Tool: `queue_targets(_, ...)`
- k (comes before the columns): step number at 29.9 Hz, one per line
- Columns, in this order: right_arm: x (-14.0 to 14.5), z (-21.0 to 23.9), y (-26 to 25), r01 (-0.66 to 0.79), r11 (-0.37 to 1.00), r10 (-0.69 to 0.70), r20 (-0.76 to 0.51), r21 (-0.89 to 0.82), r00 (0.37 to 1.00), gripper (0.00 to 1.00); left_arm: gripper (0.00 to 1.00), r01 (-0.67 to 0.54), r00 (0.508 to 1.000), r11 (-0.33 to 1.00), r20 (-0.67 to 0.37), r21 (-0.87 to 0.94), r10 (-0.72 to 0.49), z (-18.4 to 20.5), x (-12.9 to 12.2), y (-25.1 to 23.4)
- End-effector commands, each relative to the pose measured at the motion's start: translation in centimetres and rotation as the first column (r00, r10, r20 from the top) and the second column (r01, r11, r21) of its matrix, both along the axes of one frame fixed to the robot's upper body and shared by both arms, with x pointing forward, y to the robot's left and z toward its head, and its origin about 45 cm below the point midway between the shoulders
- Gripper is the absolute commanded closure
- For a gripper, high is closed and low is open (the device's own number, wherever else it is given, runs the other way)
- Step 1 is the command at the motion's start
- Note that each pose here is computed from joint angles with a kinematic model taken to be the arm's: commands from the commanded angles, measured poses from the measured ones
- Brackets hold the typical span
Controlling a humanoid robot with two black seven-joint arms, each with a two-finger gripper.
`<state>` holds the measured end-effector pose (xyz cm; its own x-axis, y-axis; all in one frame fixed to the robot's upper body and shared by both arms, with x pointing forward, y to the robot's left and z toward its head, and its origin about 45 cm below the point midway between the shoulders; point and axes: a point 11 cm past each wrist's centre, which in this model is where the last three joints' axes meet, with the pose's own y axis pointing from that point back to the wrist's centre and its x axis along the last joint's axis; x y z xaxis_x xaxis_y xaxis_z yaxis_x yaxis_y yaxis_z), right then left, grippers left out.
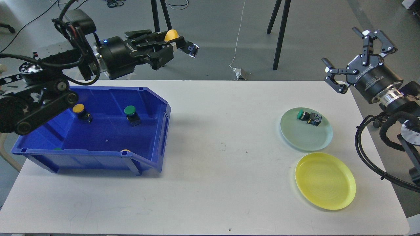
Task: Pass button and place on color plate
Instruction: 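Lift the yellow button and carry it toward the right gripper, then grasp the yellow button with the right gripper and release the left gripper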
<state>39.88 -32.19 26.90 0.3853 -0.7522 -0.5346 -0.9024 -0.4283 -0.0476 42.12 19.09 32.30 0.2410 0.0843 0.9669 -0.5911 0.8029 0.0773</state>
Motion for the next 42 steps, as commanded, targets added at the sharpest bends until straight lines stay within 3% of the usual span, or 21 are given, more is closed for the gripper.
queue_targets(1, -1.4, -1.0, 4.2, -0.116, 0.993, 0.116, -0.02, 0.0, 0.993, 0.02, 0.72, 0.02, 0.999, 0.998, -0.033, -0.058, -0.021, -2.2, -0.6, -3.3)
queue_targets(8, -2.4, -2.4, 10.0, -0.202, 0.978, 0.204, -0.036, 0.052, 0.978, 0.09, 0.72, 0.032, 0.996, 0.993, -0.08, -0.113, -0.042, -5.0, -1.3, -6.3)
queue_targets(17, -3.1, -3.1, 15.3, -0.283, 0.957, 0.284, -0.008, 0.055, 0.959, 0.18, 0.71, 0.033, 0.995, 0.991, -0.085, -0.127, -0.044, -5.4, -1.2, -7.3)
queue_targets(27, -2.9, -2.8, 17.1, -0.301, 0.952, 0.301, 0.005, 0.064, 0.954, 0.24, 0.71, 0.032, 0.995, 0.992, -0.086, -0.126, -0.043, -5.5, -1.2, -7.3)
queue_targets(36, -1.7, -2.5, 17.0, -0.282, 0.959, 0.282, 0.007, 0.011, 0.959, 0.44, 0.71, 0.035, 0.996, 0.992, -0.083, -0.124, -0.045, -5.4, -1.2, -7.4)
queue_targets(42, -1.2, -3.3, 16.4, -0.256, 0.967, 0.256, -0.02, 0.002, 0.966, 0.46, 0.71, 0.035, 0.996, 0.992, -0.082, -0.122, -0.045, -5.3, -1.2, -7.3)
